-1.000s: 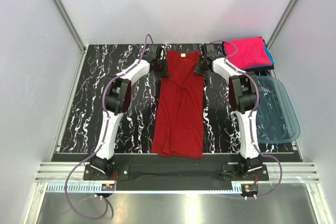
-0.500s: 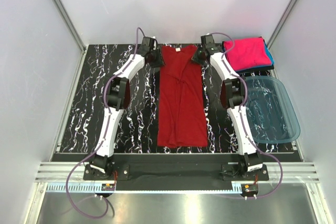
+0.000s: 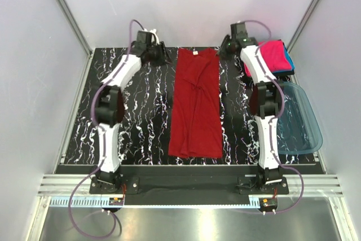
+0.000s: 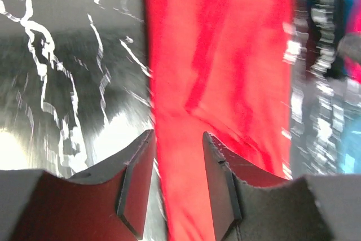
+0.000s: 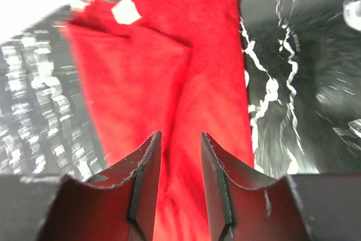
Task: Fold and stack the t-shirts
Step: Fold the tshirt
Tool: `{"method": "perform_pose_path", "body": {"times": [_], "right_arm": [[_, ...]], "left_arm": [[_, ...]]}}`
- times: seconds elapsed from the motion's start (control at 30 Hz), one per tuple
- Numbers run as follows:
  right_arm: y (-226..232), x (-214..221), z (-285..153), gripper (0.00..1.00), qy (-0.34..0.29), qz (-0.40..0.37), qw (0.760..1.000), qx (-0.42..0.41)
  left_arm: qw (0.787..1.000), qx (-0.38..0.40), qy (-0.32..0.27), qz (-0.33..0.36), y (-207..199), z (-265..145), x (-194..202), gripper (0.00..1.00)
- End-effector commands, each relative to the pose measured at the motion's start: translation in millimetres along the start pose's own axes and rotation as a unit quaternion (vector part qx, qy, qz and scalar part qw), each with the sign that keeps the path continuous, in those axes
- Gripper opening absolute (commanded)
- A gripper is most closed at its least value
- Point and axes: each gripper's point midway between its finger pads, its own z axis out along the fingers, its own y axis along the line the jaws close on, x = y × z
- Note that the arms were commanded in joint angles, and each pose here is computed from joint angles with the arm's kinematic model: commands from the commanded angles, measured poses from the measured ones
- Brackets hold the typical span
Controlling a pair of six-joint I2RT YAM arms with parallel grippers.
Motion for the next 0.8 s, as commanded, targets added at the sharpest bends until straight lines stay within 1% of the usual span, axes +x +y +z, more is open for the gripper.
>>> {"method": "perform_pose_path", "body": {"times": [0.0, 0.03, 0.07, 0.1, 0.13, 0.17, 0.2, 0.23, 0.27, 0.3, 0.33, 0.37, 0.4, 0.43, 0.47, 0.5, 0.53, 0.57, 0.6, 0.63, 0.67, 0.7, 0.77], "right_arm": [[35, -48, -105, 0.41, -0.066, -0.048, 0.996, -0.022], [29, -37, -109, 0.41, -0.046, -0.044, 0.998, -0.011], [30, -32, -131, 0.40, -0.042, -0.041, 0.998, -0.008], [25, -17, -140, 0.39, -0.020, -0.036, 0.999, 0.002], [7, 20, -133, 0.39, 0.027, -0.039, 0.998, 0.028], [13, 26, -162, 0.39, 0.015, -0.048, 0.998, 0.025], [5, 36, -169, 0.40, 0.007, -0.052, 0.997, 0.048], [-15, 85, -163, 0.40, 0.051, -0.064, 0.993, 0.080], [-11, 92, -190, 0.40, 0.035, -0.067, 0.995, 0.068], [-11, 110, -197, 0.40, 0.039, -0.059, 0.996, 0.062], [-33, 155, -194, 0.40, 0.084, -0.063, 0.991, 0.082], [-22, 174, -216, 0.40, 0.081, -0.078, 0.992, 0.056], [-24, 193, -222, 0.40, 0.086, -0.071, 0.992, 0.055], [-47, 230, -222, 0.40, 0.117, -0.071, 0.988, 0.076], [-38, 245, -240, 0.40, 0.111, -0.079, 0.989, 0.049], [-55, 270, -242, 0.39, 0.129, -0.066, 0.987, 0.063], [-55, 279, -247, 0.39, 0.130, -0.061, 0.988, 0.057], [-48, 292, -259, 0.39, 0.129, -0.068, 0.989, 0.032], [-44, 299, -260, 0.39, 0.129, -0.059, 0.990, 0.019], [-50, 314, -258, 0.39, 0.141, -0.067, 0.988, 0.018], [-50, 321, -257, 0.39, 0.146, -0.071, 0.987, 0.011], [-56, 330, -254, 0.39, 0.153, -0.082, 0.985, 0.019], [-66, 338, -247, 0.39, 0.161, -0.095, 0.981, 0.040]], "left_arm": [[0.994, 0.075, -0.075, 0.032, -66, -91, -42, 0.44], [0.996, 0.081, -0.038, 0.022, -66, -87, -11, 0.44], [0.996, 0.084, -0.024, 0.019, -69, -91, 4, 0.45], [0.995, 0.094, -0.022, 0.024, -79, -107, 14, 0.46], [0.995, 0.092, 0.018, 0.028, -77, -100, 54, 0.48], [0.995, 0.091, 0.032, 0.035, -79, -102, 73, 0.49], [0.994, 0.097, 0.035, 0.046, -87, -113, 86, 0.49], [0.991, 0.100, 0.071, 0.053, -89, -109, 125, 0.49], [0.989, 0.107, 0.083, 0.056, -93, -112, 142, 0.49], [0.987, 0.108, 0.106, 0.052, -89, -117, 169, 0.49], [0.984, 0.119, 0.121, 0.053, -98, -121, 188, 0.49], [0.984, 0.124, 0.118, 0.055, -101, -124, 197, 0.49], [0.983, 0.124, 0.128, 0.053, -96, -131, 216, 0.49], [0.982, 0.125, 0.128, 0.055, -99, -134, 226, 0.49], [0.983, 0.127, 0.122, 0.055, -101, -141, 230, 0.49], [0.981, 0.123, 0.138, 0.054, -95, -143, 250, 0.49], [0.981, 0.125, 0.136, 0.051, -96, -144, 255, 0.49], [0.982, 0.127, 0.133, 0.051, -95, -149, 258, 0.49], [0.982, 0.118, 0.142, 0.049, -87, -149, 270, 0.49], [0.983, 0.109, 0.137, 0.052, -83, -149, 273, 0.49], [0.984, 0.106, 0.133, 0.052, -81, -151, 275, 0.49], [0.984, 0.097, 0.139, 0.049, -73, -151, 283, 0.49], [0.985, 0.095, 0.134, 0.045, -71, -151, 284, 0.49]]}}
